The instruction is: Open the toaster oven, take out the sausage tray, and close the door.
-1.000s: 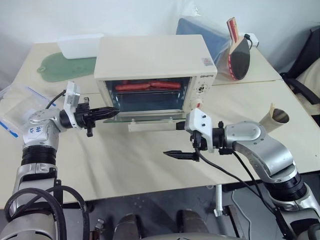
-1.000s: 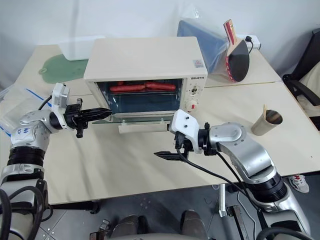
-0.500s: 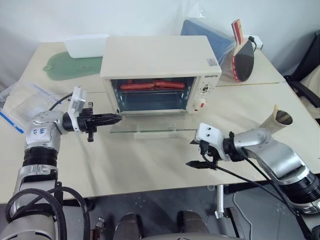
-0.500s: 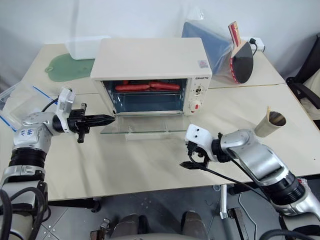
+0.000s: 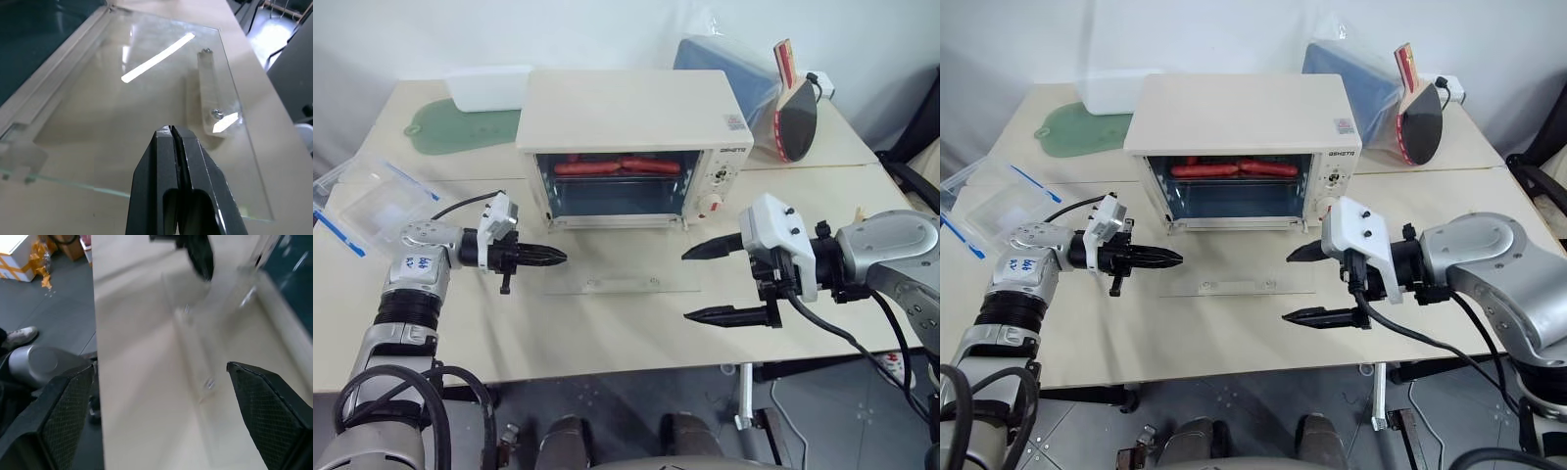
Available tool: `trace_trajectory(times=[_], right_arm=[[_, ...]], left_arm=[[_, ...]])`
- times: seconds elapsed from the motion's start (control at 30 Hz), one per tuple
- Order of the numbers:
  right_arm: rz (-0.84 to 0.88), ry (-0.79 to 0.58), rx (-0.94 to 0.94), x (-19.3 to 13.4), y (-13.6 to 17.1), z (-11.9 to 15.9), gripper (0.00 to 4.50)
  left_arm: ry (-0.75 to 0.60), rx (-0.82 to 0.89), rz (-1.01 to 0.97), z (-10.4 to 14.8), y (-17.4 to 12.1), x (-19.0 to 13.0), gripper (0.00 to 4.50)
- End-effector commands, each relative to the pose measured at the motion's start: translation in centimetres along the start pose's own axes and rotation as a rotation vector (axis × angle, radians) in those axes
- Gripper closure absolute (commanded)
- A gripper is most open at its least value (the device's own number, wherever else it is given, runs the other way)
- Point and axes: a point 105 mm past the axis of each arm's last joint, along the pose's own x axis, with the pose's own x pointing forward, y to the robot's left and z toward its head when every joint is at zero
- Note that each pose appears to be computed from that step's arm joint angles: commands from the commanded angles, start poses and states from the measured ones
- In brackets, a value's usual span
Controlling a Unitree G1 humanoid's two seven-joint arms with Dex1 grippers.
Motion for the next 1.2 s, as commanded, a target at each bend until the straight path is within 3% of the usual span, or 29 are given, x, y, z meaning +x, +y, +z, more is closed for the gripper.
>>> trace_trajectory(times=[0.03, 0.2, 0.3, 0.57, 0.77, 0.93, 1.2], right_arm=[[-0.15, 0.022, -0.092, 1.3, -2.8, 1.0, 0.0], [-0.285, 0.025, -0.229, 4.5, -5.4, 2.0, 0.0], [-0.369, 0.039, -0.267, 6.2, -6.8, 2.0, 0.0], [-0.62, 0.097, -0.389, 8.8, -11.0, 2.8, 0.0], [-0.646, 0.16, -0.472, 10.7, -12.1, 2.3, 0.0], [-0.655, 0.222, -0.566, 12.0, -12.9, 2.1, 0.0], [-0.632, 0.243, -0.607, 13.8, -13.1, 1.2, 0.0]], left_arm=[[0.054, 0.03, -0.076, -0.9, -1.1, 0.3, 4.48], [0.13, 0.101, -0.05, -2.2, -1.0, 0.5, 4.48], [0.101, 0.132, -0.008, -2.2, -1.1, 0.5, 4.48], [-0.27, 0.065, 0.239, 1.3, -2.1, -1.0, 4.48], [-0.424, 0.042, 0.498, 2.1, -2.0, -2.5, 4.48], [-0.576, -0.001, 0.598, 3.2, -3.9, -3.3, 4.48], [-0.584, -0.067, 0.63, 2.2, -6.0, -3.9, 4.48]])
